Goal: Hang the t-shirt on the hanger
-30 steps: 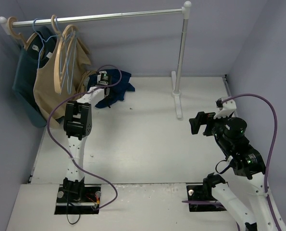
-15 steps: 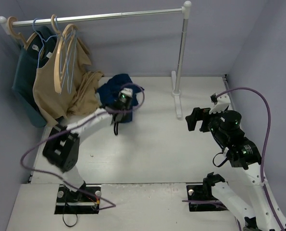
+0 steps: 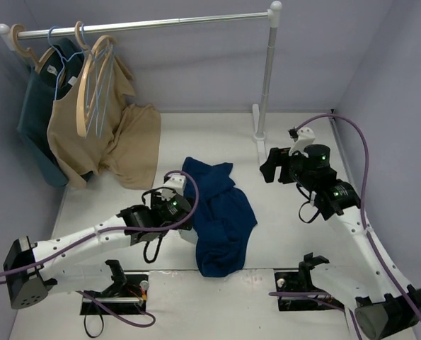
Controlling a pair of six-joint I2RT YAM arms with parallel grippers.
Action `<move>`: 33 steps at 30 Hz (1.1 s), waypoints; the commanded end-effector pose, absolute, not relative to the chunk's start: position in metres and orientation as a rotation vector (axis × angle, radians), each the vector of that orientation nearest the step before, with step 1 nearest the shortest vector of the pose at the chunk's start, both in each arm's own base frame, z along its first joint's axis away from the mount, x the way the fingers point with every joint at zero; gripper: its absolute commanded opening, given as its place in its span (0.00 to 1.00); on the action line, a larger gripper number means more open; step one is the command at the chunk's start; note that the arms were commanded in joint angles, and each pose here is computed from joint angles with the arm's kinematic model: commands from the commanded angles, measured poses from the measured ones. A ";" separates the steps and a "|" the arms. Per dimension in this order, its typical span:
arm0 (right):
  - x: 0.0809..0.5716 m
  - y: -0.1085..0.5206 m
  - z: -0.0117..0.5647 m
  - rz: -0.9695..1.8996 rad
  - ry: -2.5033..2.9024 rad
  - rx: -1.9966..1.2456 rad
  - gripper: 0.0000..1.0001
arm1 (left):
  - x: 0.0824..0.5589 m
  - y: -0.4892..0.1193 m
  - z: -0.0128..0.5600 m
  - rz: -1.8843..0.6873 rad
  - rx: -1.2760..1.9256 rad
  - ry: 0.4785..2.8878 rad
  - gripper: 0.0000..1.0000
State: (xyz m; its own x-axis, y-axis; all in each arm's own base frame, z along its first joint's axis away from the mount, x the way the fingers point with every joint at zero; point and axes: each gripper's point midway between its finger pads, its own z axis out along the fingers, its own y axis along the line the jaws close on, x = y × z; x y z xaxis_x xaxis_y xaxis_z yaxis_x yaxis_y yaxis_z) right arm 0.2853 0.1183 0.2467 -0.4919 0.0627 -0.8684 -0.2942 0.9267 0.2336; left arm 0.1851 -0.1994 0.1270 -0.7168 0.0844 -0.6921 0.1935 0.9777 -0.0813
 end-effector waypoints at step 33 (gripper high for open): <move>0.251 0.181 0.038 0.412 2.594 0.015 0.63 | 0.331 -0.243 0.084 -0.408 0.071 2.580 0.42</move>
State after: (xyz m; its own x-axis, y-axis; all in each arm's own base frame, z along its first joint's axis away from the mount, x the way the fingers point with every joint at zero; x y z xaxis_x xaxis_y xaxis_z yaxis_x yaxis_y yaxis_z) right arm 0.2412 0.1849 0.0361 -0.8924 0.0480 -0.4486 -0.1112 0.9403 0.3217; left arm 0.3184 -0.2441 0.0613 -0.8884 -0.0102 -0.4589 0.1179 0.9612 -0.2494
